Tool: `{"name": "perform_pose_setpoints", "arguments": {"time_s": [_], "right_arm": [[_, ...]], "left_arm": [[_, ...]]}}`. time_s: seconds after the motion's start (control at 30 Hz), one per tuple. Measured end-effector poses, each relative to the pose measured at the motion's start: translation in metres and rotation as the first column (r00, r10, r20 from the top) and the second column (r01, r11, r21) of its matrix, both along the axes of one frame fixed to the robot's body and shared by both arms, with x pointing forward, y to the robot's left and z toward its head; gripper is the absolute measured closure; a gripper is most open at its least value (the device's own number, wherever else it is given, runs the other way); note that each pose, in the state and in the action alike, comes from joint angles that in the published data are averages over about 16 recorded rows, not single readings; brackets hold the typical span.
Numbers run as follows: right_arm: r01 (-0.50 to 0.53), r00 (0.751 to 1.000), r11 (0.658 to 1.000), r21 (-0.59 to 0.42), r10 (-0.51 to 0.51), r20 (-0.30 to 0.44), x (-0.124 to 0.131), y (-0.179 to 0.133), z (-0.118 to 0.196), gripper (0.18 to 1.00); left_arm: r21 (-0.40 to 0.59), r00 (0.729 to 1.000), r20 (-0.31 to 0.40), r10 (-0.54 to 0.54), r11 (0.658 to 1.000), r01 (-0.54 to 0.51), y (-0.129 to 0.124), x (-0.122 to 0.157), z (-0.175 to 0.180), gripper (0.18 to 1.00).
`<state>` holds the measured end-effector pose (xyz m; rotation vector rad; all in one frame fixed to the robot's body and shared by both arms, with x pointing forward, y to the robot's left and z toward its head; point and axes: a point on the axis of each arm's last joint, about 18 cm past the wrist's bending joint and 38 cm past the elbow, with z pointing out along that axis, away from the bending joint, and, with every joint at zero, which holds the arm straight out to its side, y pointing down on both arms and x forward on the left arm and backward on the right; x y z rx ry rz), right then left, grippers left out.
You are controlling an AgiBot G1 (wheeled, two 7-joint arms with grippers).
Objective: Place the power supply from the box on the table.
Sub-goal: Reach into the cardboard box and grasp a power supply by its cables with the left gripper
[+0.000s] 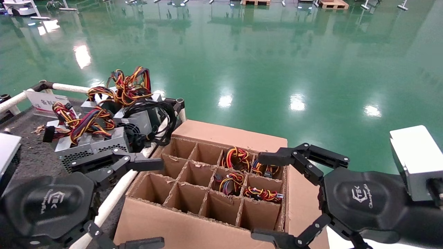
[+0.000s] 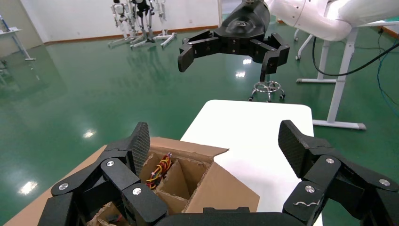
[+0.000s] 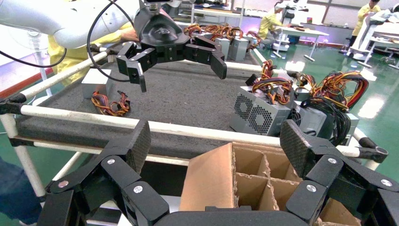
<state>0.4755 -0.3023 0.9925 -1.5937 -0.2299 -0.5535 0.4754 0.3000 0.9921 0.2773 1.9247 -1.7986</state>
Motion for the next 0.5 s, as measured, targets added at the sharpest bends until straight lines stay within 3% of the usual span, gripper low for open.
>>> {"name": "perform_pose_setpoints", "arguments": {"time_s": [0.5], "right_arm": [[0.000, 1.000, 1.000, 0.000, 0.000, 0.000, 0.0000, 0.0000, 0.0000, 0.183]], "left_arm": [[0.013, 0.999, 0.011, 0.036, 0.999, -0.036, 0.0069, 0.0025, 0.0016, 0.186]]}}
